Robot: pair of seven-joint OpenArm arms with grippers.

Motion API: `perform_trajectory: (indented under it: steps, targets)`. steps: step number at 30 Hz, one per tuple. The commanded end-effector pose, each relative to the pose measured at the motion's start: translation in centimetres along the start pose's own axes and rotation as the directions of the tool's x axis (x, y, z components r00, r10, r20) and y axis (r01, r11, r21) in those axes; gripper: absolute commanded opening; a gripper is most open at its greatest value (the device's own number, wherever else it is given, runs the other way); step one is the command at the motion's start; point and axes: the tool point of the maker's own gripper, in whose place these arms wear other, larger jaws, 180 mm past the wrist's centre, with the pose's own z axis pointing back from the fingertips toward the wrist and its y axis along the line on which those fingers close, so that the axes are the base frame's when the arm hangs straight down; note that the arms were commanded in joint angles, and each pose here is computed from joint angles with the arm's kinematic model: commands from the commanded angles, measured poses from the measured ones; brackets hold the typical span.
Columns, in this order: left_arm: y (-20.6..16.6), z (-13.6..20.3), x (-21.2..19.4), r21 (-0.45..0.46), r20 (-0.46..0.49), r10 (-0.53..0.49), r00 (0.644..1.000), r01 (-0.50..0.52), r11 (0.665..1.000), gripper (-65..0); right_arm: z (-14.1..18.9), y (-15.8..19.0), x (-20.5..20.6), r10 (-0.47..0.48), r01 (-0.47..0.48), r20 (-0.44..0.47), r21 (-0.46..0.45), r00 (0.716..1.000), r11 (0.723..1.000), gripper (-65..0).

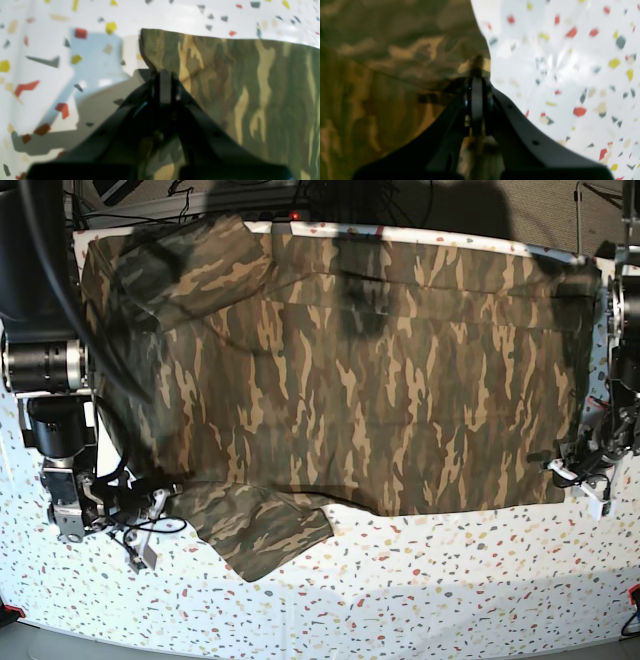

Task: Fold the T-shirt properly
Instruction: 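Lift the grasped side edges and fold them toward the robot with both grippers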

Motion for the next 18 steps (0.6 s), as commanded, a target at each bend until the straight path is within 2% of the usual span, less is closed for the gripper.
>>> perform_trajectory:
  steps: [1, 7, 10, 14, 18]
  targets:
    - [0.2, 0.7, 3.2, -0.013, 0.066, -0.009, 0.998, 0.01, 1.0, -65.0, 1.8, -1.4, 3.6, 0.003, -0.001, 0.091, -0.02, 0.996, 1.0, -65.0]
    - [-1.2, 1.4, 6.3, -0.054, 0.095, -0.039, 0.995, 0.045, 0.998, -65.0, 4.2, -1.4, 5.8, 0.041, -0.039, 0.106, -0.021, 0.993, 0.999, -65.0]
    - [-2.1, 1.7, 7.1, -0.078, 0.103, -0.044, 0.994, 0.052, 0.996, -65.0, 5.0, -0.2, 6.4, 0.071, -0.071, 0.128, -0.005, 0.989, 0.997, -65.0]
    - [-2.3, 2.3, 6.4, -0.096, 0.121, -0.031, 0.992, 0.043, 0.994, -65.0, 5.9, 1.7, 5.7, 0.145, -0.145, 0.164, -0.012, 0.976, 0.989, -65.0]
    - [-1.6, 3.6, 4.8, -0.068, 0.129, -0.081, 0.988, 0.09, 0.994, -65.0, 7.6, 2.5, 4.6, 0.153, -0.145, 0.218, -0.051, 0.964, 0.988, -65.0]
